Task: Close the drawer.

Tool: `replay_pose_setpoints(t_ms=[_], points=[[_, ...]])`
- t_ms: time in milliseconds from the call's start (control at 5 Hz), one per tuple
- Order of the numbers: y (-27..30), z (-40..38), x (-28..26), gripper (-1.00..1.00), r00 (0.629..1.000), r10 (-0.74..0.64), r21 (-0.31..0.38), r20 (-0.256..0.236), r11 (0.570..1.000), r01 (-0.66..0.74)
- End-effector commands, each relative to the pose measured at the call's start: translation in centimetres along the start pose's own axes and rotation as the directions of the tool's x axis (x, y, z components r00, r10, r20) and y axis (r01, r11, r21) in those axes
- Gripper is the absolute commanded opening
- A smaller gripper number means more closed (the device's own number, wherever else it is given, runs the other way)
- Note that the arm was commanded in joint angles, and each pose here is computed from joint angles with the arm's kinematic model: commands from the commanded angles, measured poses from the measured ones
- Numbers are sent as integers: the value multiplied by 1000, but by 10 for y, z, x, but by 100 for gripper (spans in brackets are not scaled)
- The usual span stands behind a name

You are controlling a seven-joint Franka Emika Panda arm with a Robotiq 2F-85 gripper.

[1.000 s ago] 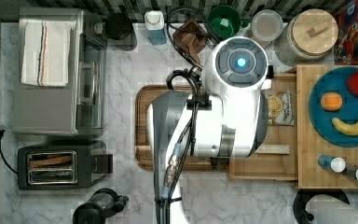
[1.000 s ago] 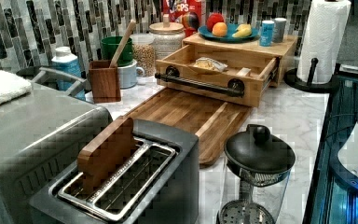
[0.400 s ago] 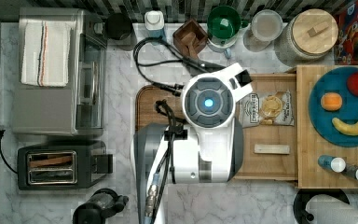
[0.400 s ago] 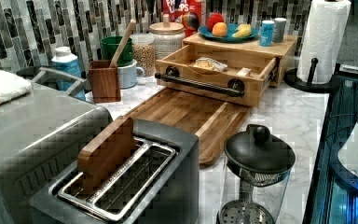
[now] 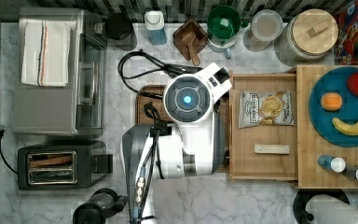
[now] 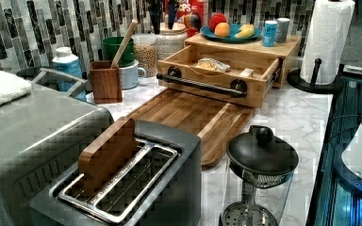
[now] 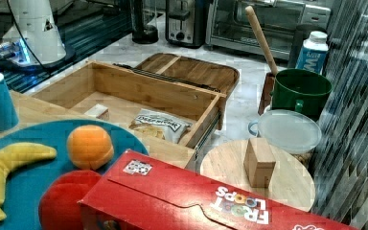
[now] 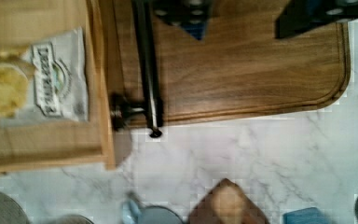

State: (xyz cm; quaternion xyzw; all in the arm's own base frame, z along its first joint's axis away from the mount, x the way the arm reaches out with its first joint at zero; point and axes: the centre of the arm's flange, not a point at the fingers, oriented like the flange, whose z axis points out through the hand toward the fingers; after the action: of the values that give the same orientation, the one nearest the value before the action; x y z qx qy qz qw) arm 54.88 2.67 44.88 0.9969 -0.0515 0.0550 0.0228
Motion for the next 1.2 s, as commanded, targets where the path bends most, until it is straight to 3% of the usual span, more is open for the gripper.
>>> replay_pose_setpoints(t_ms=[200,400,800,1200], points=[[-13,85,-4,-100,986,-162,37,45,986,160],[-6,114,-3,-100,980,-177,71,92,983,171],[5,155,-15,-100,982,-183,80,38,980,180],[12,159,-21,-100,983,-168,80,74,983,163]])
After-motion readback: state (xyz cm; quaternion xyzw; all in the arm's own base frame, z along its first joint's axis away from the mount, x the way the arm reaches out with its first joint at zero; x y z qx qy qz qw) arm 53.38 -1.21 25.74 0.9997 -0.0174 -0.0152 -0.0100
